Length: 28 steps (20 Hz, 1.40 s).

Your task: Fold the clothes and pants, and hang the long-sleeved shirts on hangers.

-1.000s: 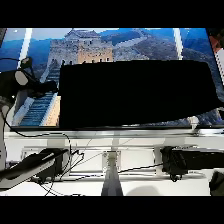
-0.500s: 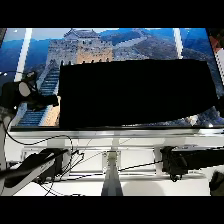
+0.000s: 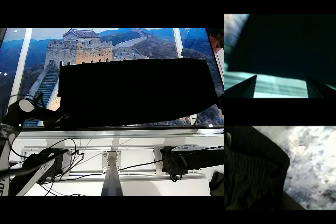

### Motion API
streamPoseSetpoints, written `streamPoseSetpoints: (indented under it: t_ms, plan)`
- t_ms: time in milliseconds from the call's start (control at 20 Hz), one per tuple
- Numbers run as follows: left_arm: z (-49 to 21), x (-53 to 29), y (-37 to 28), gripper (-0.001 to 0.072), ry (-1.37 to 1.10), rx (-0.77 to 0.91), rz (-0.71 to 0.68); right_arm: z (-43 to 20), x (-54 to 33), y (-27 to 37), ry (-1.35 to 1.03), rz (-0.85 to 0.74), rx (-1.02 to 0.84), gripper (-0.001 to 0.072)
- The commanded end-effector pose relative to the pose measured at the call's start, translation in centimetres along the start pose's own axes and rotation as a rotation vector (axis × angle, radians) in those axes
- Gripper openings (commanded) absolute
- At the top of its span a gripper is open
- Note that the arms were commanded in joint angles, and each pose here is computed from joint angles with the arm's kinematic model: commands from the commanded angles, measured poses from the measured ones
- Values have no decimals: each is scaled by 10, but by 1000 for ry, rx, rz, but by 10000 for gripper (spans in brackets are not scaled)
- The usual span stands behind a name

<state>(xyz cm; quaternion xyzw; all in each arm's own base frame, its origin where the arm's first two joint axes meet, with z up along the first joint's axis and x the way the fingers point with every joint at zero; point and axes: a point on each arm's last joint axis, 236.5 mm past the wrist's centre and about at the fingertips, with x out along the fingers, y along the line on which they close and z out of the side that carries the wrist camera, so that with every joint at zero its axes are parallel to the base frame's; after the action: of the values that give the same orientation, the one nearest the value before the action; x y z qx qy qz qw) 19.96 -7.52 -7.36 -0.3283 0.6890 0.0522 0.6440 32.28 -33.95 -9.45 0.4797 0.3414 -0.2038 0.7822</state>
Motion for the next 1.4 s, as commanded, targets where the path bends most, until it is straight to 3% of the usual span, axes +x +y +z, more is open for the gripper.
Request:
streamPoseSetpoints:
  t_ms: [0, 200, 350, 650, 750, 850, 900, 950, 1150, 1350]
  plan:
    - [-22, 14, -4, 634, 64, -80, -34, -3, 0, 3, 14, 12, -3, 25]
    - [-42, 12, 13, 634, 148, -95, 41, -3, 0, 4, 15, 13, -3, 25]
    - [-23, 13, 36, 634, 60, -112, 137, -4, 0, 4, 19, 15, -3, 25]
    - [0, 37, 42, 631, 22, -160, 146, -11, -1, 9, 49, 36, -17, 25]
    - [17, 47, 36, 452, -23, -133, 112, -14, -2, 11, 61, 42, -54, 24]
    - [38, 46, 25, 214, -102, -131, 65, -13, -11, 12, 62, 17, -103, 23]
    - [48, 44, 21, 55, -140, -109, 50, -11, -19, 12, 58, -9, -147, 23]
    - [59, 39, 17, 10, -179, -67, 41, -8, -28, 11, 49, -43, -192, 23]
    - [102, 4, -14, 9, -314, 72, -9, 12, -85, 22, -30, -192, -345, 23]
    - [127, -41, -28, 9, -454, 159, -11, 21, -147, 26, -112, -358, -334, 23]
